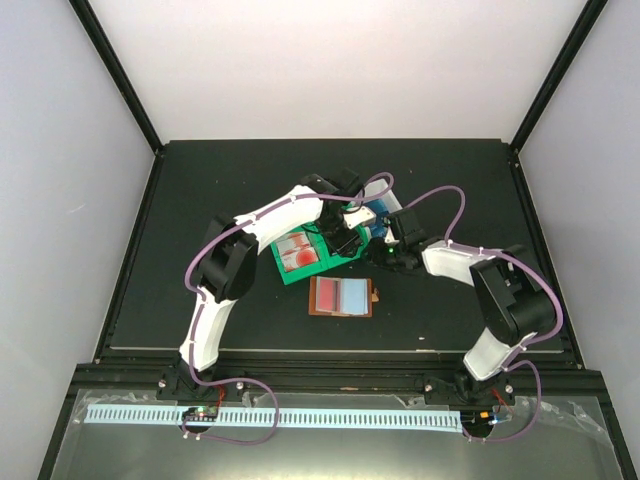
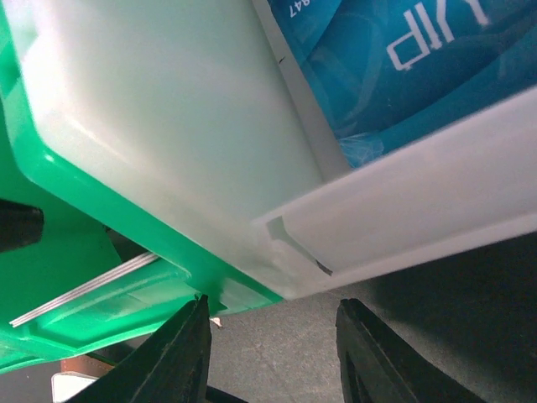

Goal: Put the credit cards into the card holder
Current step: Pick up the credit card from the storage box, then adjust the storage box at the center of the board, then insert the credit card into the card holder.

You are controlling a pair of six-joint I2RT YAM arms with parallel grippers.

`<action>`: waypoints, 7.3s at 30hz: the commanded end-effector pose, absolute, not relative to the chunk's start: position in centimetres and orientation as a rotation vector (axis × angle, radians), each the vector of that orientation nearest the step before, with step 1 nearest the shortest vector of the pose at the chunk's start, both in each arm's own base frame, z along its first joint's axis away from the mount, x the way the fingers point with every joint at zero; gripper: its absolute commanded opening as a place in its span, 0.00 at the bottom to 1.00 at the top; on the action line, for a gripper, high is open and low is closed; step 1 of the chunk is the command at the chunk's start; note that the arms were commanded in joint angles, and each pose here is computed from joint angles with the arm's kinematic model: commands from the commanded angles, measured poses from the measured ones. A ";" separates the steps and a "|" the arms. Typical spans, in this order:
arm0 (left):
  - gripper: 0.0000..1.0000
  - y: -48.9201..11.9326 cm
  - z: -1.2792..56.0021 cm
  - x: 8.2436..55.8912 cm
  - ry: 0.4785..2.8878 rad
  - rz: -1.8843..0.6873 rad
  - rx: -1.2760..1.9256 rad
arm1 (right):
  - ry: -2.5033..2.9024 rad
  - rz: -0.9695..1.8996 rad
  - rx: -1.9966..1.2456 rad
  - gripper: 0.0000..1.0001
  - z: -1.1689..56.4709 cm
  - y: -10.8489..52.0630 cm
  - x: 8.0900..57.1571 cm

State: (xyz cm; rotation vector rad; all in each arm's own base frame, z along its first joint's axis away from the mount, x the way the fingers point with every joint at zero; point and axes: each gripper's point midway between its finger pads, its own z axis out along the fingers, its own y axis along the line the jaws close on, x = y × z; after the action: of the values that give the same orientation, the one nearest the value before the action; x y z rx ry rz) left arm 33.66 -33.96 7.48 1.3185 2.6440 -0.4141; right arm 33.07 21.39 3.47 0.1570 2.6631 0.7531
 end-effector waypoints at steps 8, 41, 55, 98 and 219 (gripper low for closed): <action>0.48 -34.3 6.1 34.9 2.632 -0.359 1.288 | 2.605 0.711 0.261 0.37 2.9 19.6 32.0; 0.28 -33.9 6.6 33.5 2.636 -0.376 1.323 | 2.601 0.710 0.294 0.36 2.2 19.7 32.4; 0.23 -33.9 7.5 33.5 2.627 -0.381 1.302 | 2.608 0.705 0.292 0.36 2.0 19.6 32.3; 0.18 -34.1 9.0 32.7 2.606 -0.415 1.322 | 2.613 0.688 0.293 0.36 1.8 19.4 32.2; 0.72 -22.9 20.5 23.3 2.278 -1.205 0.265 | 2.249 1.327 -0.229 0.01 19.5 26.2 24.1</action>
State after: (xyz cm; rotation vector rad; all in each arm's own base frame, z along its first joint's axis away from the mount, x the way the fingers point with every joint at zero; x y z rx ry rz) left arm 23.91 -23.14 27.48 0.2184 2.0608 -1.3550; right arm 24.69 28.77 26.55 -0.2232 2.0185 1.5416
